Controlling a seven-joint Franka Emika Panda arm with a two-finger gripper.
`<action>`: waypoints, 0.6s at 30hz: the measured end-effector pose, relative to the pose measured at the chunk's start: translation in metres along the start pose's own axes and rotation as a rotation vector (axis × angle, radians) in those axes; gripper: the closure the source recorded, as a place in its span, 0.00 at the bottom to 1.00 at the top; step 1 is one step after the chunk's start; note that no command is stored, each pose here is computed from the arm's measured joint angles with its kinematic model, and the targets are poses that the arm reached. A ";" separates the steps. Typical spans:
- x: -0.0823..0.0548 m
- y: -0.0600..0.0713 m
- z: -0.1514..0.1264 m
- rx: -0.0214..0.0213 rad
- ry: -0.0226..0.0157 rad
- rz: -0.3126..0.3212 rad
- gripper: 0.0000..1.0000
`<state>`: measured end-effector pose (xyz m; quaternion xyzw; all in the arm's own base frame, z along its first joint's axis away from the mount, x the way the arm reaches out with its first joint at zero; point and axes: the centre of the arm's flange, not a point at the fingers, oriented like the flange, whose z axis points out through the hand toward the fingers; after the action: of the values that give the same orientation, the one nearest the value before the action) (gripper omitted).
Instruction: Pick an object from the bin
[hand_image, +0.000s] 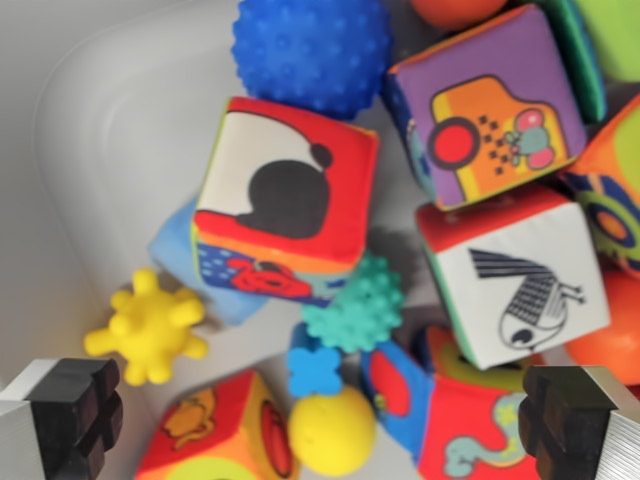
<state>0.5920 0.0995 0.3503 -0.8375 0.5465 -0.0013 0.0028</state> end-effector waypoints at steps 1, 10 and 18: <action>-0.002 -0.001 0.001 -0.0008 -0.0003 0.006 0.00; -0.031 -0.013 0.028 -0.0120 -0.0043 0.093 0.00; -0.030 -0.014 0.058 -0.0113 -0.0047 0.102 0.00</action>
<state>0.5928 0.1328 0.2924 -0.8086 0.5883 0.0039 -0.0005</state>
